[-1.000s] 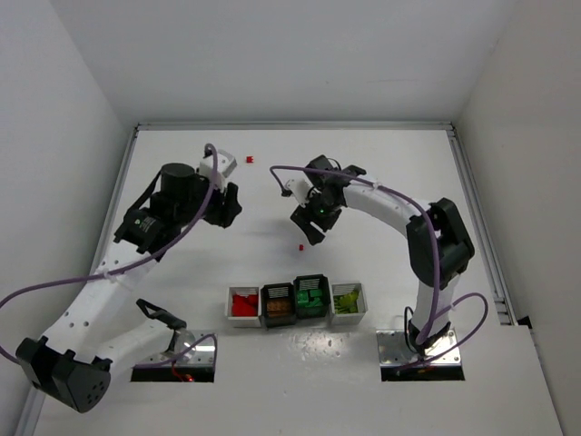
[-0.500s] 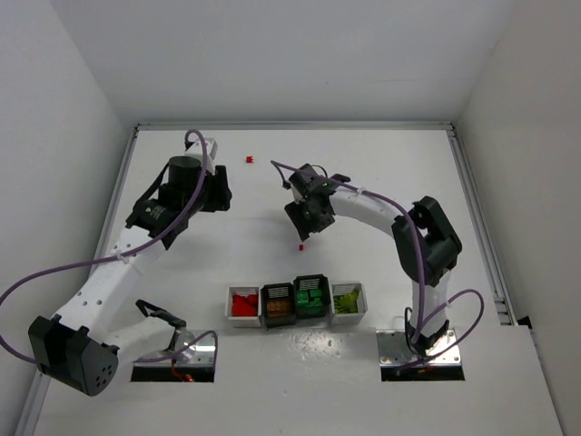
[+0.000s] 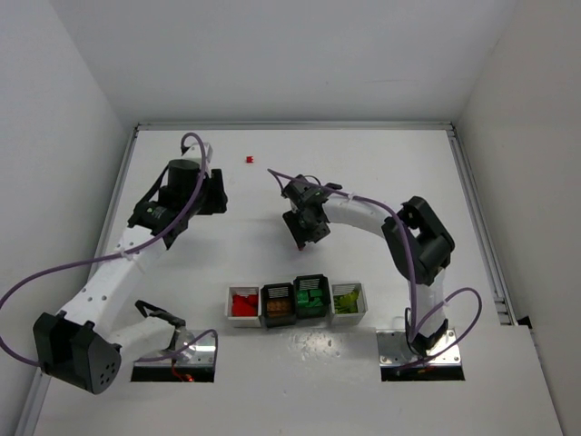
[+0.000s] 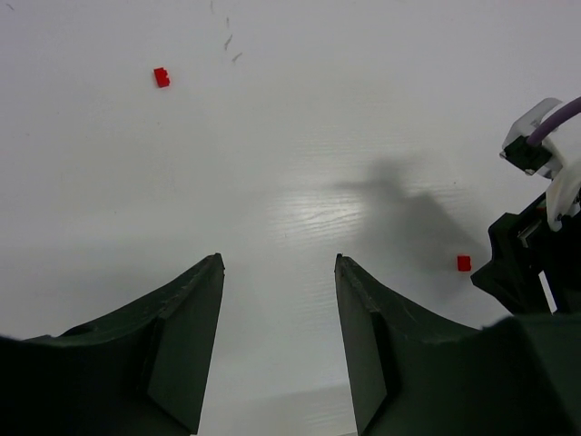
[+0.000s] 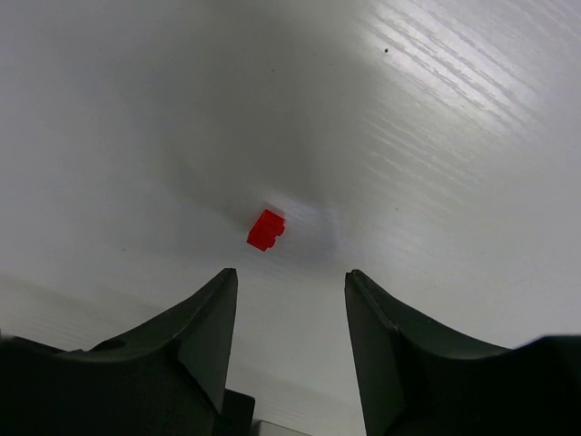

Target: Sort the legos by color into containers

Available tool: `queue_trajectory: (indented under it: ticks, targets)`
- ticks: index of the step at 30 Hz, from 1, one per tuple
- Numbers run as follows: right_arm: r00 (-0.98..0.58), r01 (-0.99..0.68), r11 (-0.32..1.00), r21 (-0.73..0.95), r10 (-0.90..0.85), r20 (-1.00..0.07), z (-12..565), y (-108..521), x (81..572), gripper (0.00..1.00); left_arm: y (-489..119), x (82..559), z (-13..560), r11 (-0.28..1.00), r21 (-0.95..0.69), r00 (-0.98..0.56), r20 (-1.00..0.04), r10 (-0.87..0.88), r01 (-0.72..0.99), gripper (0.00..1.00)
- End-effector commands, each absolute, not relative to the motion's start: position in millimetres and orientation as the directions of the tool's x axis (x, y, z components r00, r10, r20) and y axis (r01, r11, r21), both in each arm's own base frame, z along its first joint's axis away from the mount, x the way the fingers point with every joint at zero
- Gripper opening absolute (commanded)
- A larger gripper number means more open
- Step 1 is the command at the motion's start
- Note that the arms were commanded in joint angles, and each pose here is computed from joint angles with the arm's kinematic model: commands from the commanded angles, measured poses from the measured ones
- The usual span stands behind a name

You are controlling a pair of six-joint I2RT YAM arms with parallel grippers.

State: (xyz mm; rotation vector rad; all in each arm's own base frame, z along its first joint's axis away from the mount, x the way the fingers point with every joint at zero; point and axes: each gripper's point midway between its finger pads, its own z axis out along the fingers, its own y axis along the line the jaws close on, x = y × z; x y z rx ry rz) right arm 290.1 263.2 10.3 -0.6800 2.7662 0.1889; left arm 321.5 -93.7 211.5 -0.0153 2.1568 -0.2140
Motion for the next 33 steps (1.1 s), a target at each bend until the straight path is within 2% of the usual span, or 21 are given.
queue_trajectory:
  ticks: [1,10,20,29,33]
  targets:
    - [-0.837,-0.484,0.870,0.095,-0.429,-0.341,16,284,294,0.51,-90,328,214,0.982,-0.179,-0.539,-0.833,-0.121,0.055,0.58]
    - [-0.833,-0.496,0.865,0.077,-0.449,-0.324,4,288,296,0.51,-85,325,204,0.981,-0.184,-0.553,-0.824,-0.124,0.055,0.58]
    - [-0.836,-0.497,0.866,0.047,-0.464,-0.295,-10,280,294,0.42,-80,327,200,0.982,-0.182,-0.553,-0.824,-0.125,0.049,0.58]
    - [-0.826,-0.515,0.857,0.015,-0.492,-0.274,-22,276,296,0.38,-76,329,194,0.984,-0.176,-0.566,-0.815,-0.122,0.040,0.58]
    - [-0.828,-0.515,0.857,0.013,-0.494,-0.265,-25,275,295,0.33,-77,329,194,0.982,-0.181,-0.568,-0.814,-0.122,0.048,0.58]
